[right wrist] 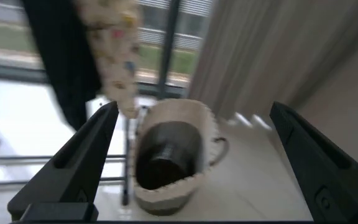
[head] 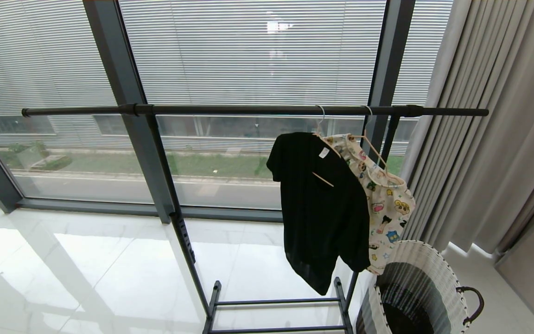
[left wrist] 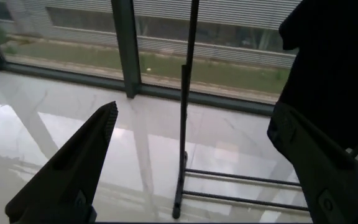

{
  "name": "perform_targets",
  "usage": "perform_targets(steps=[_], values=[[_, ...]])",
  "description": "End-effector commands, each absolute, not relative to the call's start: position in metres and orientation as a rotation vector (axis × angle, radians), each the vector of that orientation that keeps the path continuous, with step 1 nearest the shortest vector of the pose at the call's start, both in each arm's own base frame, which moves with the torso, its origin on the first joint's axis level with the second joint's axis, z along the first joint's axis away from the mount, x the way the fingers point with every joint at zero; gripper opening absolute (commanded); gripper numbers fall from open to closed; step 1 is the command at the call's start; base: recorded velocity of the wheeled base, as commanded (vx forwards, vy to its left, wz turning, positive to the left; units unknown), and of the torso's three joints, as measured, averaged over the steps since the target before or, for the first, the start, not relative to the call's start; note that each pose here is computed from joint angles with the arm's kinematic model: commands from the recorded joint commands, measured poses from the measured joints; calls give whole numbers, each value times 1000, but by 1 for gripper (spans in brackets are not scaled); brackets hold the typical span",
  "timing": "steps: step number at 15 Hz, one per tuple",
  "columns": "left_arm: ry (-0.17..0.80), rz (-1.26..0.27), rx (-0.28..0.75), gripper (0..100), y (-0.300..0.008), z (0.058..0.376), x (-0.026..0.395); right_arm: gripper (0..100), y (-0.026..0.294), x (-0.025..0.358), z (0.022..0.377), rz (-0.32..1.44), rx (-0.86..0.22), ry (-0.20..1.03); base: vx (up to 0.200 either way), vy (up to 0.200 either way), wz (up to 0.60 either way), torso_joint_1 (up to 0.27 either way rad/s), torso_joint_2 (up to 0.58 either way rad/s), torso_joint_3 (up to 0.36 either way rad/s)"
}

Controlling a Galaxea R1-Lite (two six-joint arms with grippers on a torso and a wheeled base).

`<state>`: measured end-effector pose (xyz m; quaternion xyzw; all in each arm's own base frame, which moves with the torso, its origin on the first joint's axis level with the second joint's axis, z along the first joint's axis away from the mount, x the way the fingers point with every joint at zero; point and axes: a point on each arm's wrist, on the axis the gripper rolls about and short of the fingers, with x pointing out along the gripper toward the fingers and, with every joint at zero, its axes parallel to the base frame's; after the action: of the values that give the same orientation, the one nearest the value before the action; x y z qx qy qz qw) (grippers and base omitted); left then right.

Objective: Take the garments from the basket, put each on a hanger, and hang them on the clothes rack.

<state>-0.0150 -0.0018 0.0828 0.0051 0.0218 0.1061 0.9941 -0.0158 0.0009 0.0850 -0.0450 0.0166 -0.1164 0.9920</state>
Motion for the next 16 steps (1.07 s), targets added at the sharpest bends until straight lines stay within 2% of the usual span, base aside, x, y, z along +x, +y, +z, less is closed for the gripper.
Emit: perform_targets(steps=[1, 3, 4, 5, 6, 7, 9, 10, 11, 12, 14, 16], values=[[49, 303, 19, 100, 0, 83, -15, 100, 0, -15, 83, -255, -70, 48, 0, 0, 0, 0, 0, 0], [45, 264, 12, 100, -1, 83, -15, 100, 0, -13, 84, -61, -75, 61, 0, 0, 0, 0, 0, 0], [45, 175, 7, 100, -3, 83, -15, 100, -1, -15, 80, 35, -71, 77, 0, 0, 0, 0, 0, 0], [45, 159, 5, 100, -3, 83, -14, 100, -1, -15, 79, 47, -72, 86, 0, 0, 0, 0, 0, 0], [46, 83, 3, 100, -5, 83, -14, 100, -2, -16, 78, 107, -93, 95, 0, 0, 0, 0, 0, 0], [46, 89, 3, 100, -4, 83, -14, 100, -2, -16, 78, 105, -90, 95, 0, 0, 0, 0, 0, 0], [54, 377, 75, 100, 2, 83, -16, 100, -1, -18, 77, 24, -66, 68, 0, 0, 0, 0, 0, 0], [57, 446, 76, 100, 3, 83, -17, 100, 0, -23, 76, -8, -60, 2, 0, 0, 0, 0, 0, 0], [57, 448, 74, 100, 3, 83, -17, 100, 0, -23, 76, -9, -60, 5, 0, 0, 0, 0, 0, 0], [57, 397, 77, 100, 2, 83, -16, 100, 0, -23, 76, -9, -58, 5, 0, 0, 0, 0, 0, 0], [63, 66, 40, 100, -2, 82, -15, 100, 0, -23, 76, -9, -58, 5, 0, 0, 0, 0, 0, 0], [78, 15, 36, 100, -3, 82, -15, 100, 0, -23, 76, -9, -58, 5, 0, 0, 0, 0, 0, 0]])
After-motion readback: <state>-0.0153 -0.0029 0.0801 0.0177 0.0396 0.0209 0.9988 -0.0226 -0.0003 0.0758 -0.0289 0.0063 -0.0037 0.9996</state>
